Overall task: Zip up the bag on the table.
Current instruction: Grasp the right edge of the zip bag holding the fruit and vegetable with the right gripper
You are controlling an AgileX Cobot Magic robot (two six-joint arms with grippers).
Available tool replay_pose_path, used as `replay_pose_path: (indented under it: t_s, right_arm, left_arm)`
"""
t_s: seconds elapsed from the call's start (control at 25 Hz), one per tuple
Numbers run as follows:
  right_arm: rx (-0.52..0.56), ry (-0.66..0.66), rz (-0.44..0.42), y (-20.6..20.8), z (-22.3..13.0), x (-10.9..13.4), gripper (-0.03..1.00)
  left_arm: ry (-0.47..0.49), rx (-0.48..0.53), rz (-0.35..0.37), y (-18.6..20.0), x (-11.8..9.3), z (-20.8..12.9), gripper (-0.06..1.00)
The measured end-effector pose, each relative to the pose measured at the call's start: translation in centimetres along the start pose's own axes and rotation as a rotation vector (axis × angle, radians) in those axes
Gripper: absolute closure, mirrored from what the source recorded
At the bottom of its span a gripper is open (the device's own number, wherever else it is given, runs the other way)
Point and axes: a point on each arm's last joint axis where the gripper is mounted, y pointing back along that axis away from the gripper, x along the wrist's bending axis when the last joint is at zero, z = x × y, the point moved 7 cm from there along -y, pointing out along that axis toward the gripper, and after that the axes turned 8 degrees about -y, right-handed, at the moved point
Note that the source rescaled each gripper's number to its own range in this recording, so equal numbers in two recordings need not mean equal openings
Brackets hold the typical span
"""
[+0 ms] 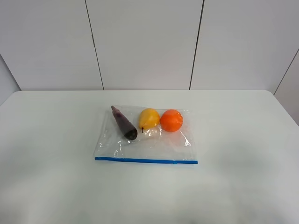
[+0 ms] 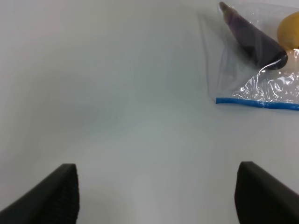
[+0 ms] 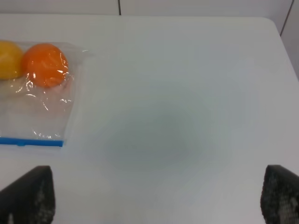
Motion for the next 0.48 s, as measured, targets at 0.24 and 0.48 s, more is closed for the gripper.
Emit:
replay_pose_path:
  t_s: [0.24,0.48]
  right_arm:
    - [0.000,0.000,0.000,0.00,0.00,0.00,-0.03]
    - [0.000,0.001,-0.001,0.00,0.00,-0.02,-0.03]
  left_arm:
    - [0.000,0.000,0.000,0.00,0.00,0.00,-0.05]
    - [0.000,0.000,0.000,0.00,0.00,0.00,-0.05]
